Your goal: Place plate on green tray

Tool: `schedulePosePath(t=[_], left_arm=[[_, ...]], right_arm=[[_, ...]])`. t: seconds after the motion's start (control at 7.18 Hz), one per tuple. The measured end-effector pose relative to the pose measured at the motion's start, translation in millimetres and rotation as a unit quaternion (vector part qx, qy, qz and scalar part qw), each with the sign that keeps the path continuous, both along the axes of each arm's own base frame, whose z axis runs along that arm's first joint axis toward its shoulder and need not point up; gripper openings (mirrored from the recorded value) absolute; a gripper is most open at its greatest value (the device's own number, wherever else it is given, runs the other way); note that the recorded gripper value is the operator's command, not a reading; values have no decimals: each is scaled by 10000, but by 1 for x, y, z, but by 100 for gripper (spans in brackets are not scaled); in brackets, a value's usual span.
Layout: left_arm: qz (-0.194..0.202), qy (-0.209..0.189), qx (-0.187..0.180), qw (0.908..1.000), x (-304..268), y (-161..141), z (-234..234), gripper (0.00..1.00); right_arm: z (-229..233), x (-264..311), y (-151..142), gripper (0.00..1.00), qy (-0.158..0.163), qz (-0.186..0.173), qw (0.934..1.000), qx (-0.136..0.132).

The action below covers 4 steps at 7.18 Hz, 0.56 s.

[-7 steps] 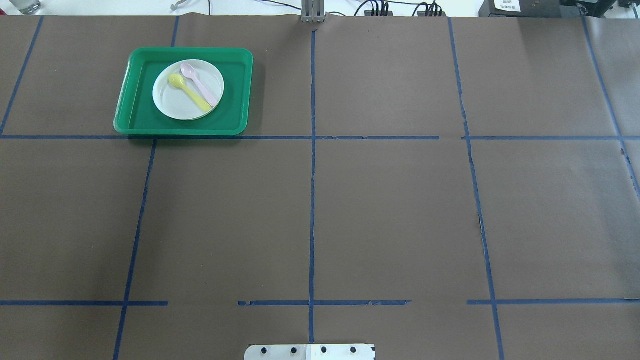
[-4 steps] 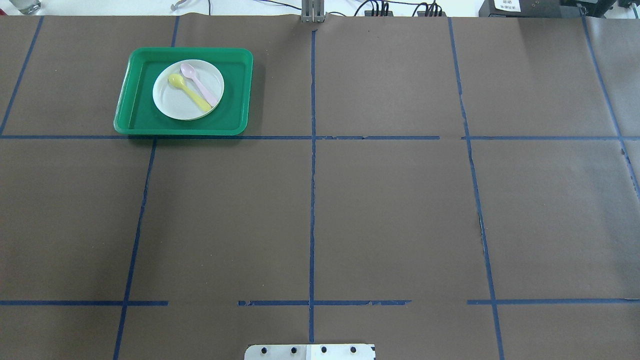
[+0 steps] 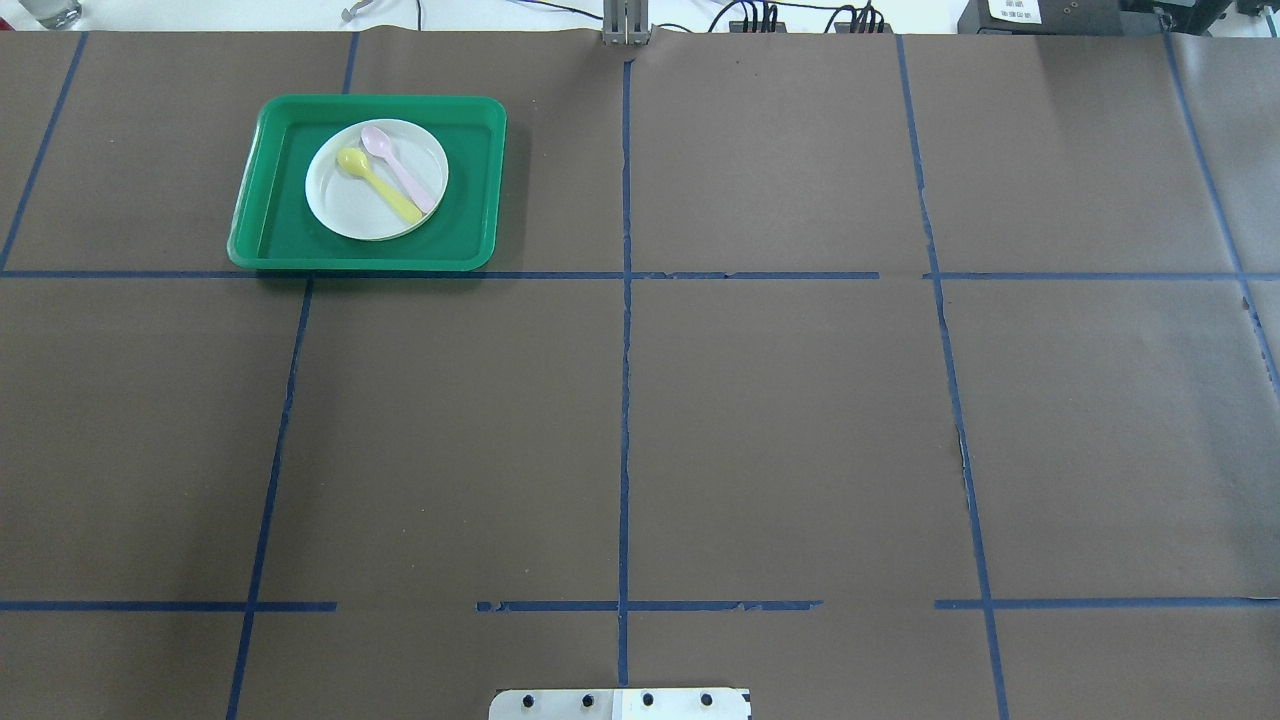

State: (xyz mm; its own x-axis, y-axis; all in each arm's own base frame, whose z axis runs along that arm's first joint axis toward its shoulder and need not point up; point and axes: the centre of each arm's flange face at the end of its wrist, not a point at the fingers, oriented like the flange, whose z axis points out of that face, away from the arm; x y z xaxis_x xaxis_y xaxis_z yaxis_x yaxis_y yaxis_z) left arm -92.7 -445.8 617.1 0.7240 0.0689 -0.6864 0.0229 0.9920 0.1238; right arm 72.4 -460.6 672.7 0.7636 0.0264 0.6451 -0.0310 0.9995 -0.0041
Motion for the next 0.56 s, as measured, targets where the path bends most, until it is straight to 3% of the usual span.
schedulePosePath(t=[0.56], left_arm=[[5, -37, 368, 9993, 0, -8, 3, 100]], right_arm=[[0, 0, 0, 100, -3, 0, 10000, 0]])
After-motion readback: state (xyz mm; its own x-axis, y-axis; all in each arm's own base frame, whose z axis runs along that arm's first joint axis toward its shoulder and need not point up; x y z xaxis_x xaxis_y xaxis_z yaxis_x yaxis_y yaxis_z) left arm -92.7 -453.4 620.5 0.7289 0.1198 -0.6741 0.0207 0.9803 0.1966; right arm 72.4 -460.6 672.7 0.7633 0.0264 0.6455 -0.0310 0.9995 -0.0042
